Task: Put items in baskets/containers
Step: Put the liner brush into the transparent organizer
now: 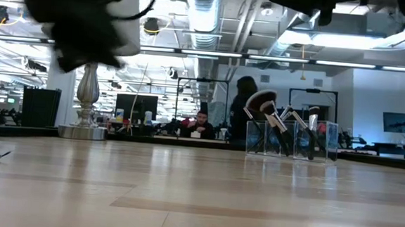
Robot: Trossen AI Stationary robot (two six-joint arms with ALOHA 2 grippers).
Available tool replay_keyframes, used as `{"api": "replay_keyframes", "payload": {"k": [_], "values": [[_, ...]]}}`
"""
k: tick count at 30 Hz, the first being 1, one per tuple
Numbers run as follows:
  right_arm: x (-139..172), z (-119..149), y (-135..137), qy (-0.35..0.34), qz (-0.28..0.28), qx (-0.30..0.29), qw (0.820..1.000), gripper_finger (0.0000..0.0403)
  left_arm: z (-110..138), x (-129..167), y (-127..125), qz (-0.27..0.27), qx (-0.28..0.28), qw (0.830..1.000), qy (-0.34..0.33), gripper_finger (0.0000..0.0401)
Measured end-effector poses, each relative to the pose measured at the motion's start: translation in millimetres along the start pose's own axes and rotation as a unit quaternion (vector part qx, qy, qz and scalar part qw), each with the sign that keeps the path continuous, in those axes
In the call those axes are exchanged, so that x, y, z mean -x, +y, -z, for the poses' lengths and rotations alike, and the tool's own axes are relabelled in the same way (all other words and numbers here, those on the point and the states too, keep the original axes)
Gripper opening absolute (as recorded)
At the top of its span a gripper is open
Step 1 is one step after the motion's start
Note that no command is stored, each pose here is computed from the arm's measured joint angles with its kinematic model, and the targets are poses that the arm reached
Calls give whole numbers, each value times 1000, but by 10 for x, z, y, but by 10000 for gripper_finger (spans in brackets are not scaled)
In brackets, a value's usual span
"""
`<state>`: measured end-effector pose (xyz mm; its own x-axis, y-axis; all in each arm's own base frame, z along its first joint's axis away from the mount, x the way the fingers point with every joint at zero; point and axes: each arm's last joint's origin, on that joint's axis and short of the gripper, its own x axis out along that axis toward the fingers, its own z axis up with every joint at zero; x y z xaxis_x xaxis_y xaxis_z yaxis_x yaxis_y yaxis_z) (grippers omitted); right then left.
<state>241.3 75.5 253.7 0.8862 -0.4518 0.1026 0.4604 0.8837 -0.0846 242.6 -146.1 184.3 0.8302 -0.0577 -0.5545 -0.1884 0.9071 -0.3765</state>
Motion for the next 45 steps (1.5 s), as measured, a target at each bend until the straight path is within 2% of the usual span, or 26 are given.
{"api": "replay_keyframes", "payload": {"k": [7,13,20,31,36,42,45], "values": [[-68,14,-69,1,15,5,1000,102,520,176,-162,-18,121,984,127,143],[-132,19,-114,-8,-12,6,1000,102,746,236,-266,-6,173,967,189,143],[-177,24,-152,-13,-26,8,1000,102,931,66,-135,-76,153,962,214,143],[-214,31,-195,-13,-22,9,1000,102,974,-40,-40,-101,99,971,191,137],[-215,37,-192,-11,-27,11,999,102,1040,-100,53,-121,91,972,180,95],[-198,67,-164,3,-37,16,999,102,1049,-103,71,-128,87,975,159,16],[-193,87,-154,11,-44,-8,999,102,1027,-117,92,-137,85,977,137,12]]}}
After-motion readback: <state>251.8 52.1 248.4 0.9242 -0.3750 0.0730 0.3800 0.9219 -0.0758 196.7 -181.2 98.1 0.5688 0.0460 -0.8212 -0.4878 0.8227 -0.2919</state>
